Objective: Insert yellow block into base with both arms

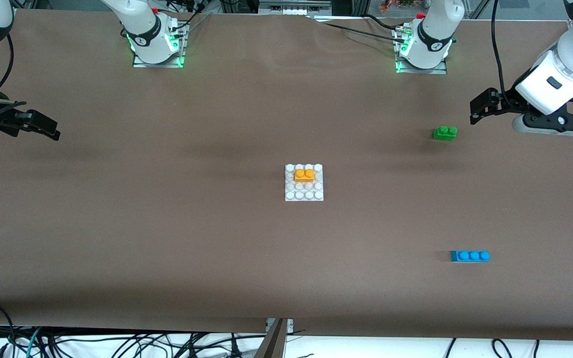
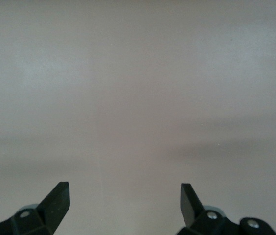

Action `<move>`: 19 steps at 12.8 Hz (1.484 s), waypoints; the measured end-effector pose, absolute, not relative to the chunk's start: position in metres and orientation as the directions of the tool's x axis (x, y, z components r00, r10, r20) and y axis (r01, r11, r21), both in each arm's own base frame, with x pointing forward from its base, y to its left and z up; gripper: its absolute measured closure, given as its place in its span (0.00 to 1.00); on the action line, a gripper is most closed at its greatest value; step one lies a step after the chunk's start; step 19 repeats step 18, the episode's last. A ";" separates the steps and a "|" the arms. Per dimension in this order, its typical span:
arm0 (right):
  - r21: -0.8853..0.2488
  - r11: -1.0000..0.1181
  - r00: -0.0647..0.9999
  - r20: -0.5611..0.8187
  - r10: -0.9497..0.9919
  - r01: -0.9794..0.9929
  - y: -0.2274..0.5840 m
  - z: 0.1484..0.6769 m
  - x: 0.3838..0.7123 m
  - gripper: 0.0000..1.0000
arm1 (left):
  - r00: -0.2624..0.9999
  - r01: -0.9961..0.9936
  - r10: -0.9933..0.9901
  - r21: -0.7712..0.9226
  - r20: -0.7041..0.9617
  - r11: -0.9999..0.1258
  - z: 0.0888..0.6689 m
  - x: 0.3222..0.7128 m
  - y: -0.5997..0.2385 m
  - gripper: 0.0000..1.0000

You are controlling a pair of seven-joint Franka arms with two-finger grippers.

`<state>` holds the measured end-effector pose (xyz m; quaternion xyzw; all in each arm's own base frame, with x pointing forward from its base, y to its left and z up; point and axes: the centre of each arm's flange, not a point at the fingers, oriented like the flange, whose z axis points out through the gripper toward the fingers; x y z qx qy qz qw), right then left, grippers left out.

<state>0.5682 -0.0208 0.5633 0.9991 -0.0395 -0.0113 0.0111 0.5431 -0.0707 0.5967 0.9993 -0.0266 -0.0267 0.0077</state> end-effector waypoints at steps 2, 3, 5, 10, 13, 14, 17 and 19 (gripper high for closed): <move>0.023 -0.997 0.997 -0.022 -0.079 -0.079 -0.021 0.563 0.568 0.00 | 0.997 -0.057 -0.057 0.016 -0.058 -0.998 0.599 0.542 -0.073 0.00; 0.023 -0.997 0.997 -0.022 -0.079 -0.079 -0.021 0.563 0.568 0.00 | 0.997 -0.060 -0.061 0.017 -0.051 -0.998 0.603 0.542 -0.074 0.00; 0.023 -0.997 0.997 -0.022 -0.079 -0.079 -0.021 0.563 0.568 0.00 | 0.997 -0.062 -0.062 0.018 -0.042 -0.998 0.608 0.542 -0.075 0.00; 0.023 -0.997 0.997 -0.022 -0.079 -0.079 -0.021 0.563 0.568 0.00 | 0.997 -0.062 -0.063 0.018 -0.042 -0.998 0.608 0.542 -0.075 0.00; 0.023 -0.997 0.997 -0.023 -0.079 -0.079 -0.021 0.563 0.568 0.00 | 0.997 -0.062 -0.063 0.018 -0.042 -0.998 0.608 0.542 -0.076 0.00; 0.023 -0.997 0.997 -0.023 -0.079 -0.079 -0.021 0.563 0.568 0.00 | 0.997 -0.063 -0.063 0.018 -0.042 -0.998 0.608 0.542 -0.076 0.00; 0.023 -0.997 0.996 -0.027 -0.079 -0.079 -0.021 0.563 0.568 0.00 | 0.997 -0.064 -0.064 0.018 -0.042 -0.998 0.608 0.542 -0.076 0.00; 0.023 -0.997 0.996 -0.028 -0.079 -0.079 -0.021 0.563 0.568 0.00 | 0.997 -0.064 -0.065 0.018 -0.042 -0.998 0.608 0.542 -0.076 0.00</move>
